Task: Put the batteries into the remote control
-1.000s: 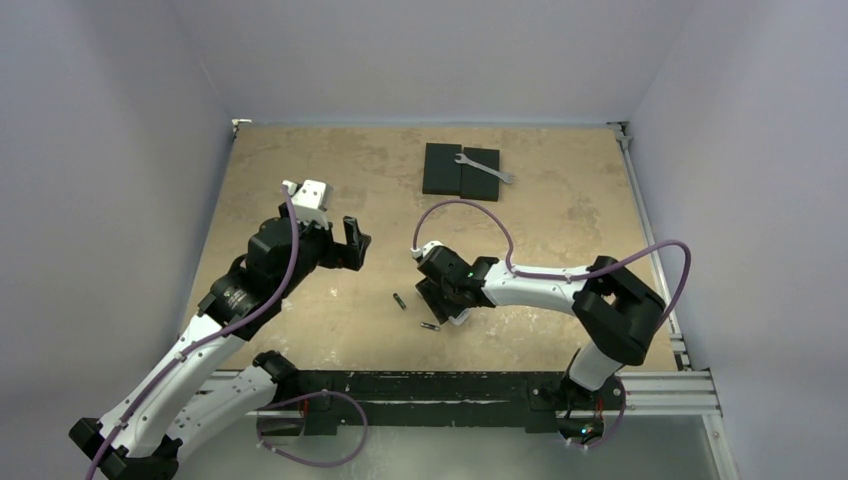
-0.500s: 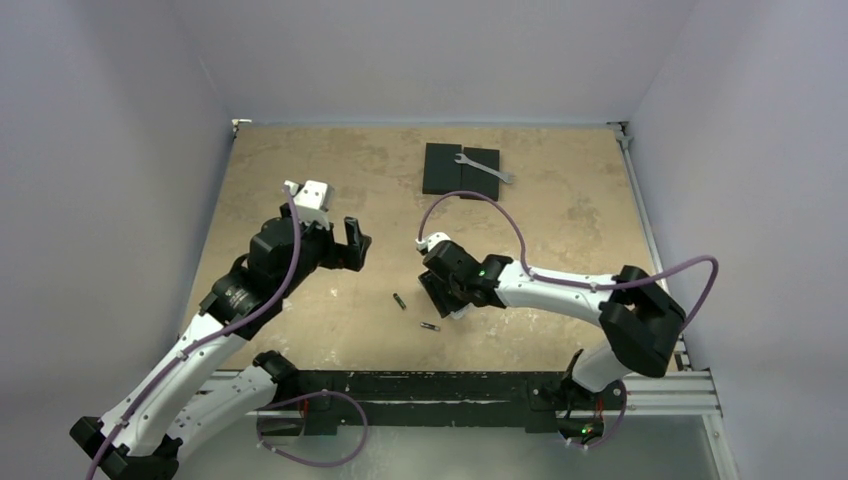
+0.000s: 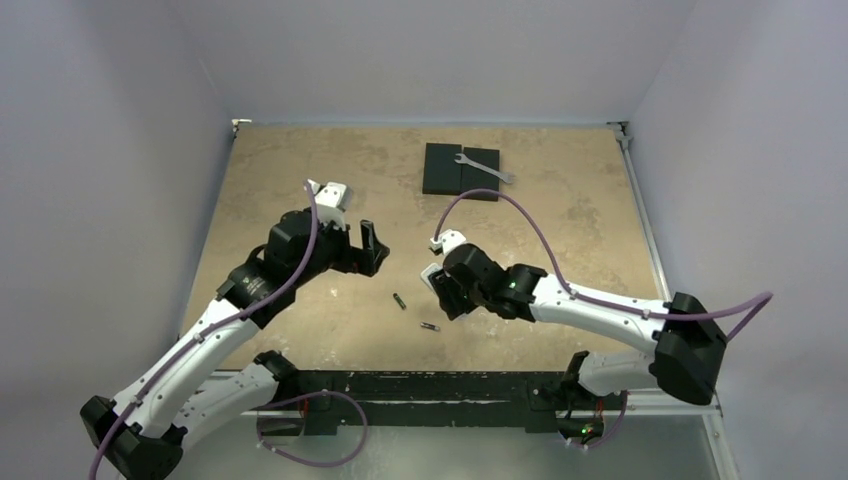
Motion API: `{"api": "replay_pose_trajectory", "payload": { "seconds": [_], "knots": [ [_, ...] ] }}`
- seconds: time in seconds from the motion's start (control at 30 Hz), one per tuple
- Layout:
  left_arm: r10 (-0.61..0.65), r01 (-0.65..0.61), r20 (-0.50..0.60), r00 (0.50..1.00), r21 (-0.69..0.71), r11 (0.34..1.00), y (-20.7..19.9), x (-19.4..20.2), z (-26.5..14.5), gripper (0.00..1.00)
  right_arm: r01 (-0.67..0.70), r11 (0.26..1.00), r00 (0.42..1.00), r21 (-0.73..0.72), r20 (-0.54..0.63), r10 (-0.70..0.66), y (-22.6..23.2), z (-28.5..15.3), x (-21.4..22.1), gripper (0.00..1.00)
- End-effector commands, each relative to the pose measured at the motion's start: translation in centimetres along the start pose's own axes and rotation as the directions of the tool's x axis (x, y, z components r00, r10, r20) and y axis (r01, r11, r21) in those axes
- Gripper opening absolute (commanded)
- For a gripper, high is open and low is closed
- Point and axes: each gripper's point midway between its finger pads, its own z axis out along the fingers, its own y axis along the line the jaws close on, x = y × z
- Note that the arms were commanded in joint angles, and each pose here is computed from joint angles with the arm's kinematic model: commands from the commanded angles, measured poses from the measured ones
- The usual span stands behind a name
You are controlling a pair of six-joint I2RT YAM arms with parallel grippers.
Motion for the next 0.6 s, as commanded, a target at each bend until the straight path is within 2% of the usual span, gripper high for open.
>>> {"api": "replay_pose_trajectory", "payload": {
  "seconds": [0.0,0.27,0.57],
  "knots": [
    [-0.086,0.094,-0.056,0.995,0.161,0.983,-3.0,1.3,0.6,0.99,0.035,0.996,0.993,-0.077,0.112,-0.026,1.8,-1.9,-1.9,0.0],
    [-0.119,0.196,-0.252,0.96,0.303,0.933,-5.8,5.5,1.5,0.99,0.171,0.966,0.963,-0.194,0.238,-0.123,4.8,-4.9,-2.9,0.0],
    [-0.095,0.23,-0.317,0.944,0.422,0.877,-8.1,5.9,-0.5,0.99,0.337,0.904,0.906,-0.263,0.35,-0.236,7.6,-7.5,-3.3,0.0]
  ]
}}
